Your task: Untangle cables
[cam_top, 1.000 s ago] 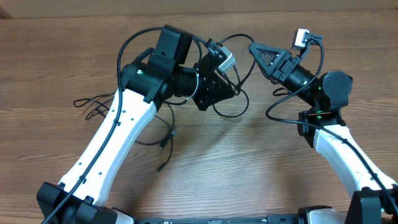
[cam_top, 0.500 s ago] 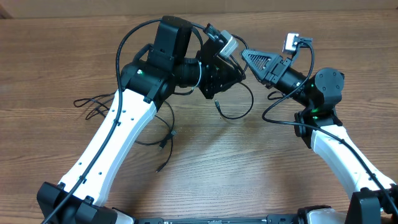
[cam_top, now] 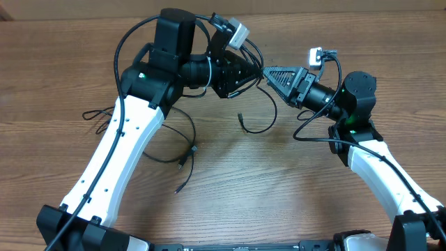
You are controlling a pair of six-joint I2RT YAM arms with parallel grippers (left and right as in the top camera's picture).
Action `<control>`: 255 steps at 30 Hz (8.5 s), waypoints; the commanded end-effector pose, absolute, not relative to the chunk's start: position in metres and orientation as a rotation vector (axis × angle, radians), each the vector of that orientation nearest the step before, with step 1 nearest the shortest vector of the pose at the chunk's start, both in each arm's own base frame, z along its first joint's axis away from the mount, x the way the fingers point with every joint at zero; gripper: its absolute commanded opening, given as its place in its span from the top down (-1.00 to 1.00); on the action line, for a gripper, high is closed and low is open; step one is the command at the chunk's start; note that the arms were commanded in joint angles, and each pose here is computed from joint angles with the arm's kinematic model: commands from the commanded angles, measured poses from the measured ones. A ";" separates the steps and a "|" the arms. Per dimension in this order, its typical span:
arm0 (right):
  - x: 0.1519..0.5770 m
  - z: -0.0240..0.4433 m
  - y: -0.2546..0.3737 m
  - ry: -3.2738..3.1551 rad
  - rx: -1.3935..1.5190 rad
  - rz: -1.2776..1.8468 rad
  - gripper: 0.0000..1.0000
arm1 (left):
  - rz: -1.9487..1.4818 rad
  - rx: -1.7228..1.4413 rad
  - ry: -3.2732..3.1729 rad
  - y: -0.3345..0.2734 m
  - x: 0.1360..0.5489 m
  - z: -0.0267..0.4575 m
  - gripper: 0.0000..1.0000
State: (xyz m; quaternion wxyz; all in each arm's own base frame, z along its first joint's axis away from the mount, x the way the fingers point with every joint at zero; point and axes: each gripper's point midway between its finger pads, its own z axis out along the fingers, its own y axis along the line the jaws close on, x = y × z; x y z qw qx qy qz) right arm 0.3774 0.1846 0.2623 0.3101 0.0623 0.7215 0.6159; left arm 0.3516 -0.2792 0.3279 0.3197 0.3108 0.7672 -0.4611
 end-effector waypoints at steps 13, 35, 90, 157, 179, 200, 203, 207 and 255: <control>0.375 0.265 0.188 1.902 0.119 1.636 -0.75 | -1.139 0.309 2.219 -0.240 0.397 0.318 0.92; 0.362 0.265 0.211 1.924 0.057 1.678 -0.49 | -1.202 -0.264 2.243 -0.274 0.409 0.326 0.91; 0.332 0.169 0.202 2.340 0.152 1.503 0.70 | -1.101 -0.885 2.122 -0.172 0.460 0.313 0.91; 0.346 0.224 0.212 1.852 -0.566 1.254 -0.58 | -1.070 0.050 2.477 -0.261 0.369 0.279 0.92; 0.350 0.223 0.211 1.855 -0.546 1.232 -0.59 | -1.383 0.362 2.436 -0.252 0.337 0.295 0.91; 0.334 0.255 0.221 1.679 -0.703 1.312 -0.65 | -1.512 0.546 2.339 -0.284 0.316 0.313 0.92; 0.332 0.255 0.221 1.675 -0.715 1.324 -0.64 | -1.426 0.480 2.365 -0.273 0.329 0.305 0.91; 0.332 0.255 0.221 1.677 -0.715 1.327 -0.64 | -1.341 0.399 2.396 -0.252 0.344 0.297 0.91; 0.351 0.255 0.215 1.687 -0.629 1.223 -0.72 | -1.516 0.828 2.138 -0.266 0.307 0.319 0.91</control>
